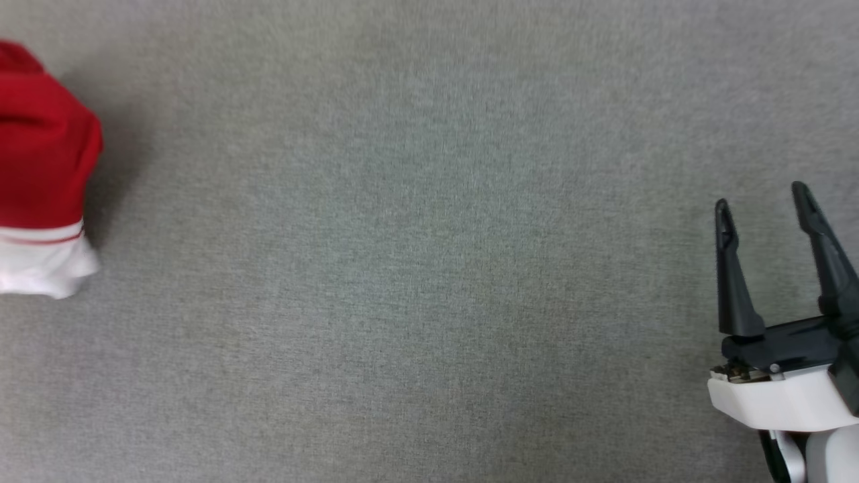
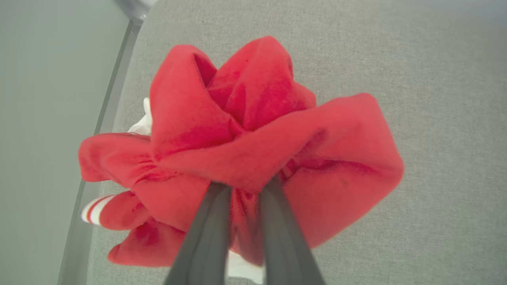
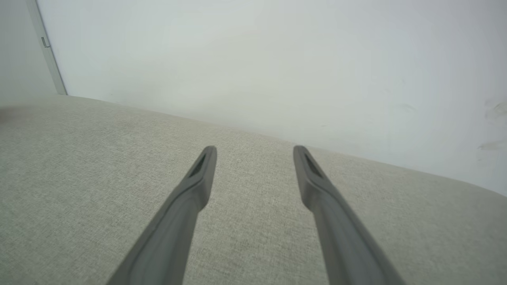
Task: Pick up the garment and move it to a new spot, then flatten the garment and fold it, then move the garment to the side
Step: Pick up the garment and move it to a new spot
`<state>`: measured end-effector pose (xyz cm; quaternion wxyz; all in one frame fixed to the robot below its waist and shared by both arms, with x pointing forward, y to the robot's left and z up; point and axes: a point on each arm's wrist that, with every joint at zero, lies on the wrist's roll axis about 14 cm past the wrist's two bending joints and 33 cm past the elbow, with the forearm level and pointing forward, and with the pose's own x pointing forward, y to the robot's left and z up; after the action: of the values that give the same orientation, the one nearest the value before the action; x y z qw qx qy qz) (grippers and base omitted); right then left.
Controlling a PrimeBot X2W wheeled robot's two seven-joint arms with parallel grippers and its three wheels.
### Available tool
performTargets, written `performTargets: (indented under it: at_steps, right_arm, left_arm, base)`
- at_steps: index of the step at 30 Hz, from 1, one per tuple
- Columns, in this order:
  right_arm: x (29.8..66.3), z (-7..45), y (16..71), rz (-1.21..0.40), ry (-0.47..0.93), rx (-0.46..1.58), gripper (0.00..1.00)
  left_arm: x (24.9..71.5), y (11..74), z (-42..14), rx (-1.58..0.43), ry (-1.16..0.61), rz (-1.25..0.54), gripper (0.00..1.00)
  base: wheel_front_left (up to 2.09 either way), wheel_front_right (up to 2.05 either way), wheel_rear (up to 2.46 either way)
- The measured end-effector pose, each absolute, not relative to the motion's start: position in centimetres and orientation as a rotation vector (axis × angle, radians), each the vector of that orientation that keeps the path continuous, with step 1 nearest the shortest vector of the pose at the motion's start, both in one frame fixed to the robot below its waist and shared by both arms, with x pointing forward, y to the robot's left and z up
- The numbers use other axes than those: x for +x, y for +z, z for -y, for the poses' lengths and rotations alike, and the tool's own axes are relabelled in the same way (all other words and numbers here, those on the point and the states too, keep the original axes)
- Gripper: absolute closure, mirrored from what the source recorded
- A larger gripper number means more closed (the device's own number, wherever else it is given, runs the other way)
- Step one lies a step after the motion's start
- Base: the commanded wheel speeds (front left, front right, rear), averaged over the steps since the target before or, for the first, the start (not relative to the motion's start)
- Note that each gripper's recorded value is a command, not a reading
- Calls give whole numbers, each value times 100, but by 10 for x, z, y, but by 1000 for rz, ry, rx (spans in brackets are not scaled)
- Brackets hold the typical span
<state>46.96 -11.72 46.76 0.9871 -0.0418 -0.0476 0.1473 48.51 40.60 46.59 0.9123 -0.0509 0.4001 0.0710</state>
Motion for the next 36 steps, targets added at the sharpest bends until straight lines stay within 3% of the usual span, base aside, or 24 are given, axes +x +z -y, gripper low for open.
performTargets:
  at_steps: [10,21,29,36]
  right_arm:
    - [452,120,513,185,260,-56,0]
    - [431,158,531,204,144,-74,0]
    - [416,195,537,200,37,-73,0]
    - [414,210,529,171,-6,-77,0]
  left_arm:
    - [523,590,-340,110,-83,-563,100]
    - [567,648,-173,256,-489,-375,100]
    - [561,624,-50,331,-800,-363,100]
    - [526,543,12,359,-1018,-498,100]
  base:
    - [0,0,0]
    - [0,0,0]
    - [0,0,0]
    - [0,0,0]
